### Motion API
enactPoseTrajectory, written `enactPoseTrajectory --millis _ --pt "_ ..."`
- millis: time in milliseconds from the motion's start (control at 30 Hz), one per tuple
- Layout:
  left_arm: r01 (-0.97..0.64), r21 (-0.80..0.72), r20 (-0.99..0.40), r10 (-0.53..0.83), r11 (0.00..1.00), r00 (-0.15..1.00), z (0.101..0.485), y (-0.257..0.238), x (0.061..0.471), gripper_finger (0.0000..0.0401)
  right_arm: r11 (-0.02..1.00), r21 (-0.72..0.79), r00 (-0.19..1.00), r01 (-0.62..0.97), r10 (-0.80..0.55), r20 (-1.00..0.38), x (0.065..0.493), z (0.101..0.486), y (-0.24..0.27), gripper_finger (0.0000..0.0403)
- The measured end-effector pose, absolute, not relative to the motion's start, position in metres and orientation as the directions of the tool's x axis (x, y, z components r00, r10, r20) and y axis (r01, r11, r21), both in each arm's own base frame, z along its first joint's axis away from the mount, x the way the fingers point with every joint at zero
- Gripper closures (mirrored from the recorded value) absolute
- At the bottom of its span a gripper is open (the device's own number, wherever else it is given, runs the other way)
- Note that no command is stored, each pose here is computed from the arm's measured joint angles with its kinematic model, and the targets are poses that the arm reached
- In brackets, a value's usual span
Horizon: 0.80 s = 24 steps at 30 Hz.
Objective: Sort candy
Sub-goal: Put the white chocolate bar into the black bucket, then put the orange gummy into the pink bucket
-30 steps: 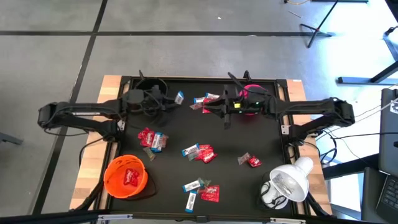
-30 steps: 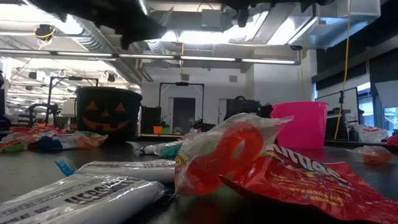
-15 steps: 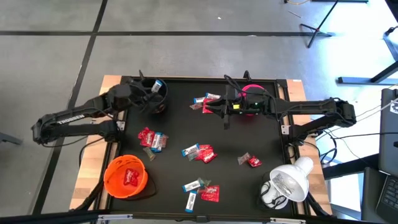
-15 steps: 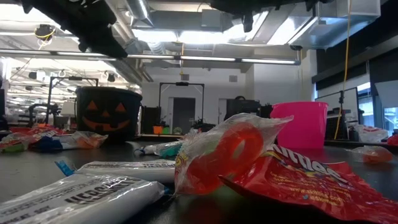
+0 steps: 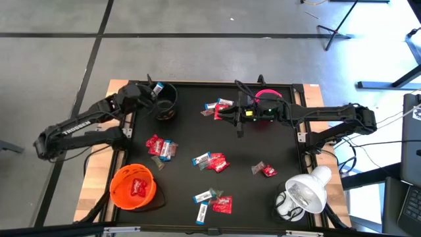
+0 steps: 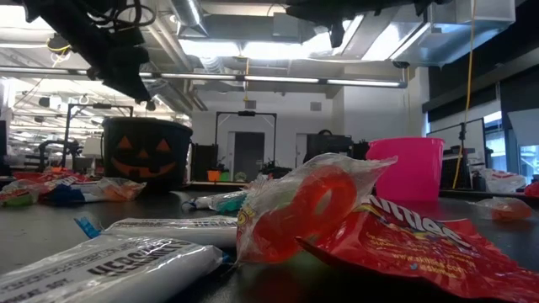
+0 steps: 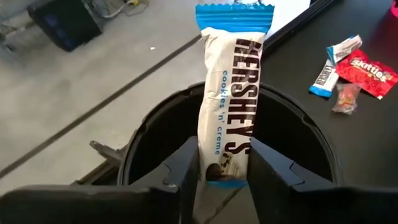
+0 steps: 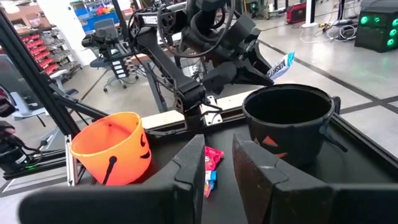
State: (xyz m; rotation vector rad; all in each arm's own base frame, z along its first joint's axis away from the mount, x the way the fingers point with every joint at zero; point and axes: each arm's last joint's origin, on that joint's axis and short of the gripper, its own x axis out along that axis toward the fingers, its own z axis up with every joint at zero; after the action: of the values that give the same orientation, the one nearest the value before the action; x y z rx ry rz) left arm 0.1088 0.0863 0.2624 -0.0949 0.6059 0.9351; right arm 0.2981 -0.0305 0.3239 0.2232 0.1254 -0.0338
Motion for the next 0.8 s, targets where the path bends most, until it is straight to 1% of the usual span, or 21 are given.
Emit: enactPoseTrajectory --millis 167,400,467,533,600,633,700,800 --pt "-0.766 0.146 -0.539 0.699 0.626 0.469 0.262 0.089 0.107 0.0267 0.976 0.215 0.992 0.041 -0.014 -0.127 0.298 0.324 -0.030 0.0323" --pt "-0.749 0.150 -0.549 0.684 0.645 0.479 0.263 0.089 0.106 0.0244 0.975 0.219 0.992 0.040 -0.012 -0.127 0.298 0.324 -0.030 0.0323" --pt "-0.725 0.124 -0.545 0.657 0.678 0.521 0.270 0.088 0.107 0.0239 0.976 0.216 0.992 0.040 -0.012 -0.127 0.298 0.324 -0.030 0.0323" --pt "-0.657 0.078 -0.525 0.591 0.750 0.612 0.281 0.084 0.110 0.0237 0.977 0.212 0.992 0.040 -0.012 -0.128 0.298 0.324 -0.030 0.0323" --pt "-0.557 0.036 -0.504 0.496 0.830 0.707 0.292 0.078 0.113 0.0237 0.977 0.210 0.992 0.039 -0.012 -0.128 0.298 0.324 -0.030 0.0323" --pt "-0.517 0.023 -0.503 0.457 0.856 0.733 0.297 0.074 0.114 0.0237 0.977 0.208 0.992 0.039 -0.012 -0.129 0.298 0.324 -0.030 0.0323" --pt "-0.450 0.028 -0.531 0.395 0.892 0.750 0.303 0.066 0.116 0.0238 0.980 0.198 0.992 0.038 -0.012 -0.129 0.298 0.324 -0.030 0.0323" --pt "-0.346 0.024 -0.615 0.287 0.938 0.735 0.300 0.053 0.119 0.0245 0.981 0.193 0.992 0.037 -0.012 -0.129 0.298 0.324 -0.030 0.0323"
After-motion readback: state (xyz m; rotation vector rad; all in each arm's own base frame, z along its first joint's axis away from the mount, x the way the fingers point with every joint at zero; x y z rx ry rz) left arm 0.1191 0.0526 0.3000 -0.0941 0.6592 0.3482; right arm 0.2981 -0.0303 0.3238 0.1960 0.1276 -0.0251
